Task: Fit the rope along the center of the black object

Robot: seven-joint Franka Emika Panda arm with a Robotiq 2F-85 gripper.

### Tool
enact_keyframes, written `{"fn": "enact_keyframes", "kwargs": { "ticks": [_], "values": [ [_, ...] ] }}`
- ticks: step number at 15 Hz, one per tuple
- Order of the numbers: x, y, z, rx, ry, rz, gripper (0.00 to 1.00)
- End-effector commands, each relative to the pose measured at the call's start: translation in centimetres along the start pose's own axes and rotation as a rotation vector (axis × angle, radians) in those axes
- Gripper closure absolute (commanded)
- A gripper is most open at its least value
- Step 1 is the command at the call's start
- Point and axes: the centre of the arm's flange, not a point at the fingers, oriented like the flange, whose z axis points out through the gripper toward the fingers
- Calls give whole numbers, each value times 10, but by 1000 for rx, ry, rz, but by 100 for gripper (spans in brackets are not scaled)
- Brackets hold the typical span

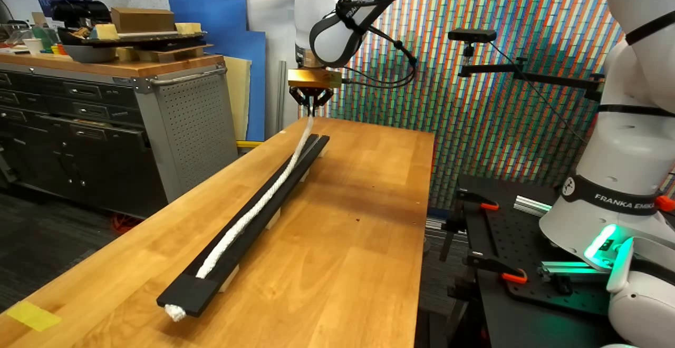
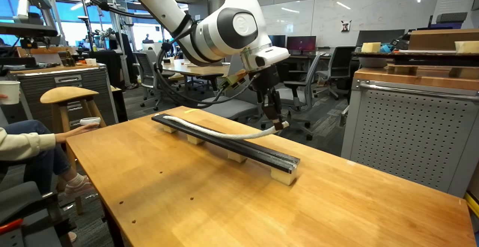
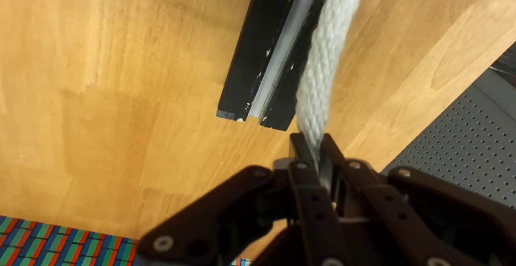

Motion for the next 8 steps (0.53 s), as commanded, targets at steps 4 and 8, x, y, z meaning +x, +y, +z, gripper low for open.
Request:
{"fn": "enact_keyframes", "kwargs": {
  "ticks": [4, 8],
  "values": [
    [24, -9, 9, -9, 22, 34, 97],
    [26, -10, 15, -10, 11, 44, 97]
  ]
}}
